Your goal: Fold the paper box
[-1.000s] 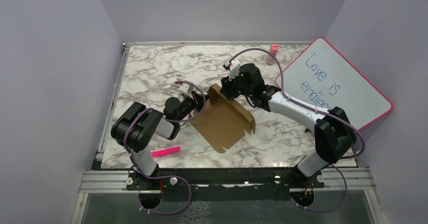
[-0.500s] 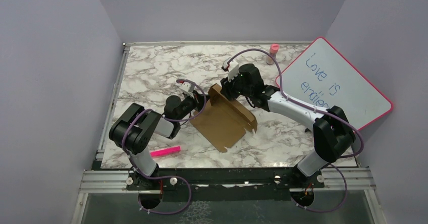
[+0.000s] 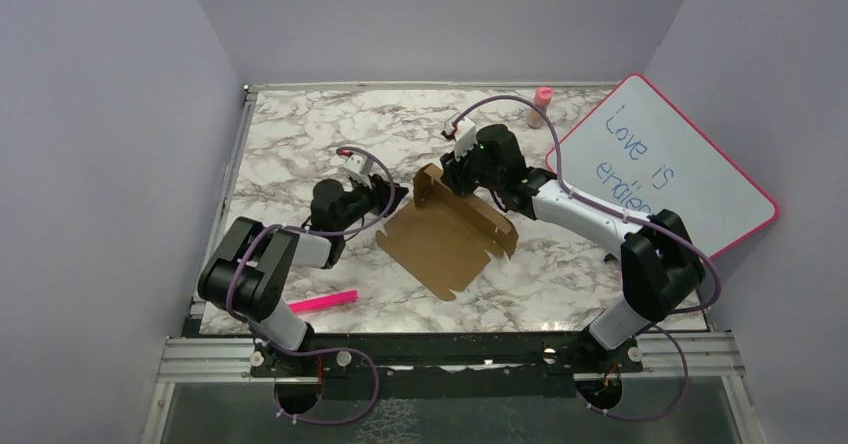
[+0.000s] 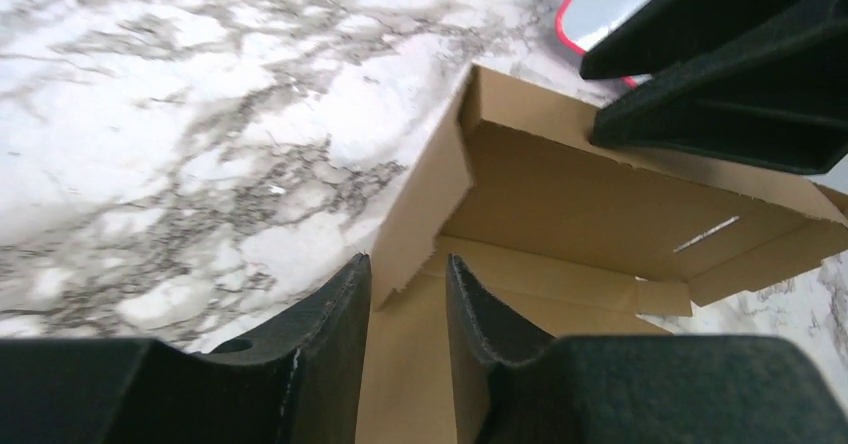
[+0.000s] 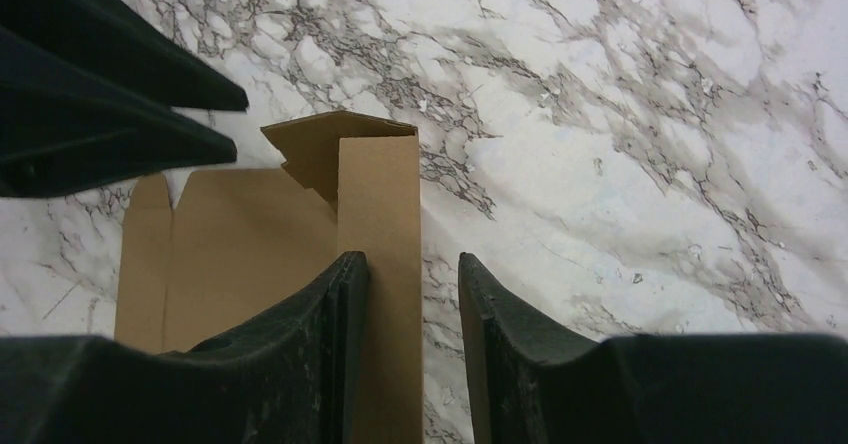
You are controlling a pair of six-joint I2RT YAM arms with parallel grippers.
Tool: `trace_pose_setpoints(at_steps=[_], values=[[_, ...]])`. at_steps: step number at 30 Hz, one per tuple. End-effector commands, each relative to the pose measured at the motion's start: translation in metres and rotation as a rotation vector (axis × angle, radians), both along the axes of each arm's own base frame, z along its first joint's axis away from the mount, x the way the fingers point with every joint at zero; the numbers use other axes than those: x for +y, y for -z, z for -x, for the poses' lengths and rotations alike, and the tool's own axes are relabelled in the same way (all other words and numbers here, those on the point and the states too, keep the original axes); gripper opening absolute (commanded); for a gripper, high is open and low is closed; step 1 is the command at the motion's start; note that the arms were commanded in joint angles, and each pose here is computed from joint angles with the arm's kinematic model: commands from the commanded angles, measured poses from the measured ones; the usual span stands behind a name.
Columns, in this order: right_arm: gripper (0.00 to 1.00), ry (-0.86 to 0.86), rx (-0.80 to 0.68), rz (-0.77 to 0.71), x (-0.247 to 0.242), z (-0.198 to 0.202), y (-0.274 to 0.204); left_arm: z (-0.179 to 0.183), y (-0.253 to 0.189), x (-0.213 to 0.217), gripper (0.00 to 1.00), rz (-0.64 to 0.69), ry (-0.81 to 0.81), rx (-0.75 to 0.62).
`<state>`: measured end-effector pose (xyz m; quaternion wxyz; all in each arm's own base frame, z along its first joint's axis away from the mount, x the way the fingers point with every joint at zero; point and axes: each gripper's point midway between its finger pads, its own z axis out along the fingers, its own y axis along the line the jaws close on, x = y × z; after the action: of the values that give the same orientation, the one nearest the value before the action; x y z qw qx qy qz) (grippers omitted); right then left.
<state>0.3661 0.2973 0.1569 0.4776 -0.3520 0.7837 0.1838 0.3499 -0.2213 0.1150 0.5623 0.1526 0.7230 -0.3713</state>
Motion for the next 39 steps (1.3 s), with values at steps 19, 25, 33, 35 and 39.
trace_pose_setpoints(at_steps=[19,25,33,35,39], values=[[0.42,-0.082,0.05,0.023,0.004,0.012,0.02,-0.052,-0.003,0.009,0.45,-0.048,0.057,-0.052],[0.42,-0.09,0.056,0.023,0.005,0.013,0.022,-0.047,0.018,-0.013,0.45,-0.082,0.114,-0.038],[0.42,-0.097,0.077,0.029,0.006,0.014,0.027,-0.034,0.019,-0.029,0.47,-0.106,0.184,-0.077],[0.42,-0.097,0.081,0.03,0.005,0.015,0.028,-0.031,0.017,-0.029,0.48,-0.109,0.191,-0.088],[0.42,-0.093,0.084,0.035,0.005,0.015,0.029,-0.028,0.017,-0.028,0.49,-0.114,0.193,-0.093]])
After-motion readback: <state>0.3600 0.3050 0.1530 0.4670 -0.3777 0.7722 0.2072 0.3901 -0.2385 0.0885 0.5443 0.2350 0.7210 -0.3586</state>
